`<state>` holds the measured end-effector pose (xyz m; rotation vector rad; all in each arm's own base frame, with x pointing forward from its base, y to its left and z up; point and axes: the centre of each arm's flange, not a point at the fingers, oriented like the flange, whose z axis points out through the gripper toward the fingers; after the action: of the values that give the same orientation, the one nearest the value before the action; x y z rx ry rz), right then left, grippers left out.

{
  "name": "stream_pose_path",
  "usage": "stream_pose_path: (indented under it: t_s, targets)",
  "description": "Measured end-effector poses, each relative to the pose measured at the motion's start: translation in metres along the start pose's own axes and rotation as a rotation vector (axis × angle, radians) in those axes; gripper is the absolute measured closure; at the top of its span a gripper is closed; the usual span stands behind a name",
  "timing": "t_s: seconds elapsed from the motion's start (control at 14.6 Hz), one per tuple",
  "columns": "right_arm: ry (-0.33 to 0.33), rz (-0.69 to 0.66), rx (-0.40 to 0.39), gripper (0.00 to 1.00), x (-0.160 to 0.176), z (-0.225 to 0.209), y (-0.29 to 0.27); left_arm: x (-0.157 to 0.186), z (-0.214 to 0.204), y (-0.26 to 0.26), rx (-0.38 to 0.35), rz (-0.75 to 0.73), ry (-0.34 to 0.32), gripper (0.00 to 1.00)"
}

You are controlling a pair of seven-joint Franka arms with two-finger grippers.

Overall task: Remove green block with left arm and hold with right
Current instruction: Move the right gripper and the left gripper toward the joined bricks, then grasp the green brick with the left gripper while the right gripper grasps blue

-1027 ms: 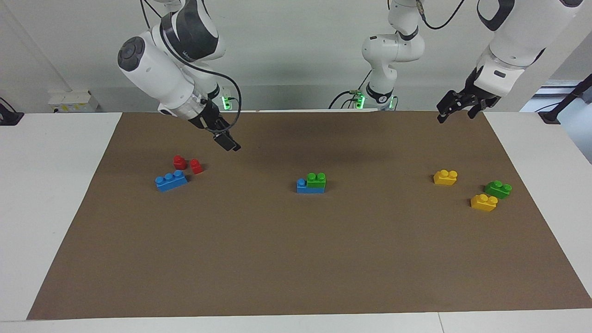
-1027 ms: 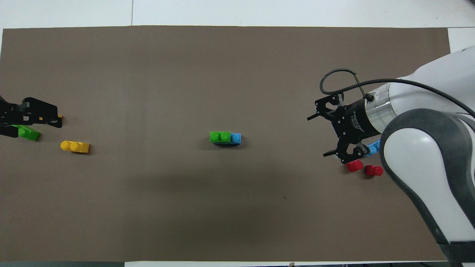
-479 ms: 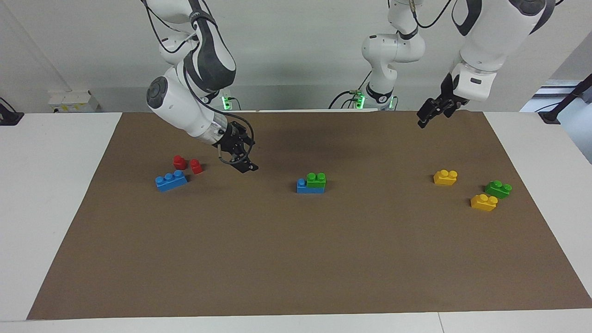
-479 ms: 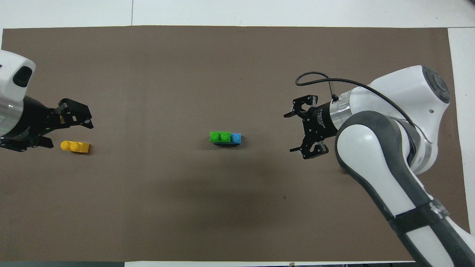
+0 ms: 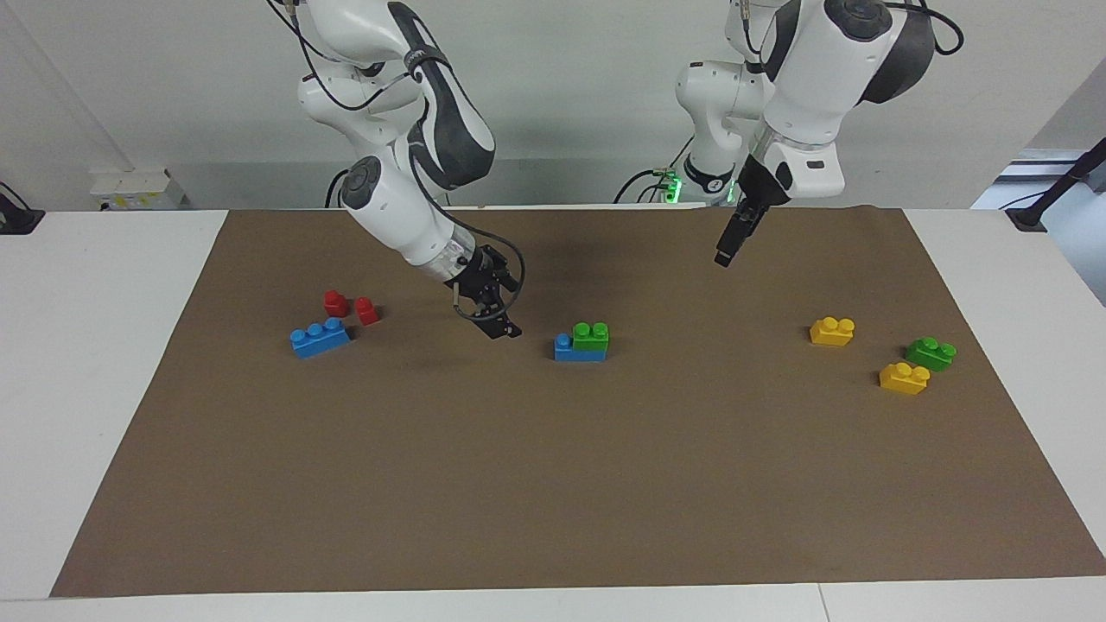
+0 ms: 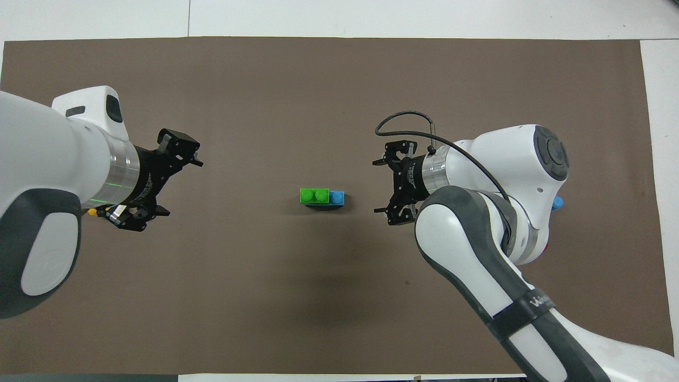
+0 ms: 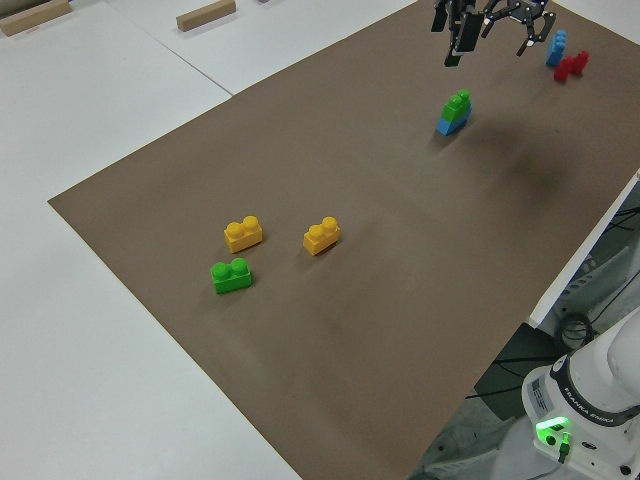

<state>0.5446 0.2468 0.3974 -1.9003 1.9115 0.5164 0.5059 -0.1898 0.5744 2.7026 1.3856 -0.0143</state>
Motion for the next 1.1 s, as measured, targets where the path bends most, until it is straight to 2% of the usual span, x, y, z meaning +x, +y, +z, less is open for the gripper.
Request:
stream_pose_path:
  t_s: [0.27, 0.55, 0.82, 1.1]
  targets:
    - [0.019, 0.006, -0.003, 0.00, 0.001, 0.036, 0.007, -0.042, 0.031, 0.010, -0.018, -0.242, -0.005, 0.00]
    - [0.037, 0.019, -0.033, 0.00, 0.007, 0.068, 0.010, -0.072, 0.054, 0.015, -0.015, -0.343, -0.010, 0.00]
    - [0.026, 0.028, -0.013, 0.00, -0.002, 0.090, 0.016, -0.081, 0.087, 0.031, -0.029, -0.477, -0.014, 0.00]
    - [0.033, 0.027, 0.003, 0.00, -0.005, 0.109, 0.020, -0.080, 0.120, 0.043, -0.013, -0.540, -0.012, 0.00]
